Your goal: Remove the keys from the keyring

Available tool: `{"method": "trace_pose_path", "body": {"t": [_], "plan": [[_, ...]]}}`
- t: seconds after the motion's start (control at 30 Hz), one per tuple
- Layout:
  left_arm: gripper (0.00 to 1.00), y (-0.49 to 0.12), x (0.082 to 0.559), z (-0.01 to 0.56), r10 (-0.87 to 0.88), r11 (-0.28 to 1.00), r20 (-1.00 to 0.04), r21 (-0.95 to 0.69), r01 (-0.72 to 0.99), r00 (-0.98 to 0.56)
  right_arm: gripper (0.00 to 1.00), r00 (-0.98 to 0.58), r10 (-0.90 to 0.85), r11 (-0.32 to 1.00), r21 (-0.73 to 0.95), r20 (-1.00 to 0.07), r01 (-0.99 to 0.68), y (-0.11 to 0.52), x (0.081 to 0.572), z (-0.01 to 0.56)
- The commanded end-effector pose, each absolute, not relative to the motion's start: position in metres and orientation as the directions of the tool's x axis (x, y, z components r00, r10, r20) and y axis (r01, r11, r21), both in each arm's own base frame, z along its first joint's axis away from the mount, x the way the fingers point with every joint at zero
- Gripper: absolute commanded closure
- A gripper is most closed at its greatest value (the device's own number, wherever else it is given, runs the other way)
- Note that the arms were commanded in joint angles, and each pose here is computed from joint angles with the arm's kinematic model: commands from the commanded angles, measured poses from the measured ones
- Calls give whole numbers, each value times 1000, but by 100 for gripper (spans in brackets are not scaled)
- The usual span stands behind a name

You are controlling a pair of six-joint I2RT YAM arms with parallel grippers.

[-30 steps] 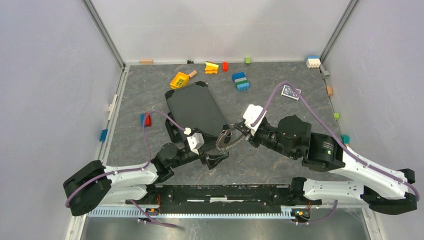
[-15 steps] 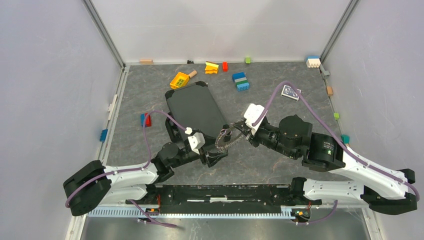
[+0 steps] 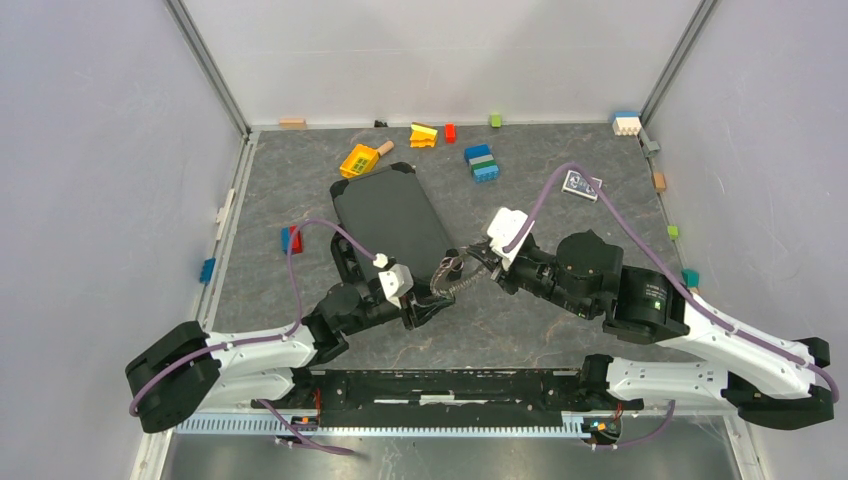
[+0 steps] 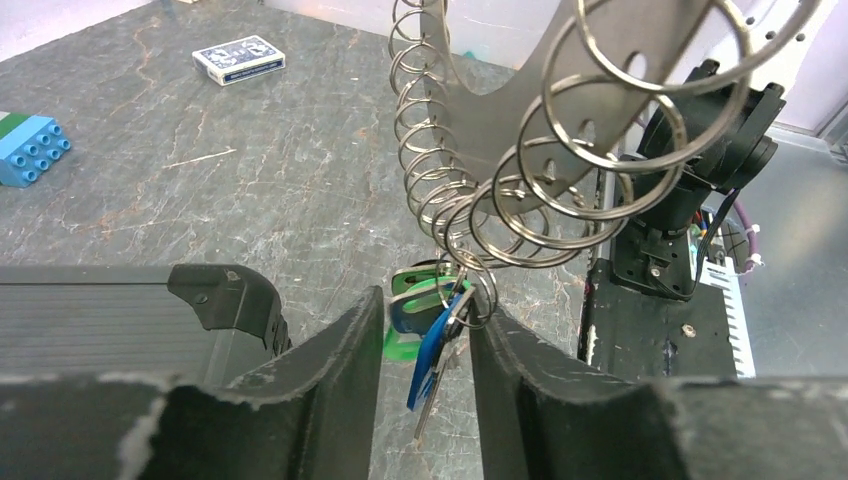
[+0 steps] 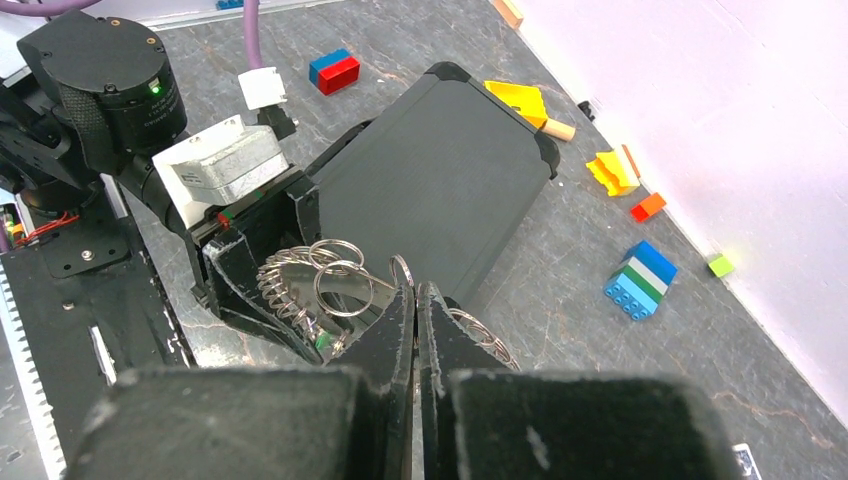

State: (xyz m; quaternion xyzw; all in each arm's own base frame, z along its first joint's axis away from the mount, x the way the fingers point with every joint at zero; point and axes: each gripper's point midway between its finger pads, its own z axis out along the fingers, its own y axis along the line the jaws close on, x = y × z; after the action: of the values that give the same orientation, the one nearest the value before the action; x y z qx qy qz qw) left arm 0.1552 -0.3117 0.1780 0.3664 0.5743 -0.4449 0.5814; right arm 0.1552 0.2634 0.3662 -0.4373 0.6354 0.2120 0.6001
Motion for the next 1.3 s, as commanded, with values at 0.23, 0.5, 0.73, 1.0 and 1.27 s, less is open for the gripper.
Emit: {"method": "trace_pose_path", "body": {"t": [0.23,0.5,0.73,1.0,1.27], "plan": [[77,-315,153,204,-135,314,-991,-62,947,-20,100,137,-200,590,-231,-970,-774,256,160,395],[92,-308,158,207,-101,357,-995,-41,933,-5,100,129,-200,611,-227,-971,-759,250,162,394],[97,-288,177,213,22,486,-1000,17,874,7,100,102,-211,655,-218,-972,-724,239,167,381],[98,-269,188,224,254,523,-967,143,840,6,100,32,-219,722,-185,-975,-667,229,176,348],[98,-245,203,236,397,589,-918,251,768,-4,100,-31,-228,808,-172,-973,-563,211,189,320]]}}
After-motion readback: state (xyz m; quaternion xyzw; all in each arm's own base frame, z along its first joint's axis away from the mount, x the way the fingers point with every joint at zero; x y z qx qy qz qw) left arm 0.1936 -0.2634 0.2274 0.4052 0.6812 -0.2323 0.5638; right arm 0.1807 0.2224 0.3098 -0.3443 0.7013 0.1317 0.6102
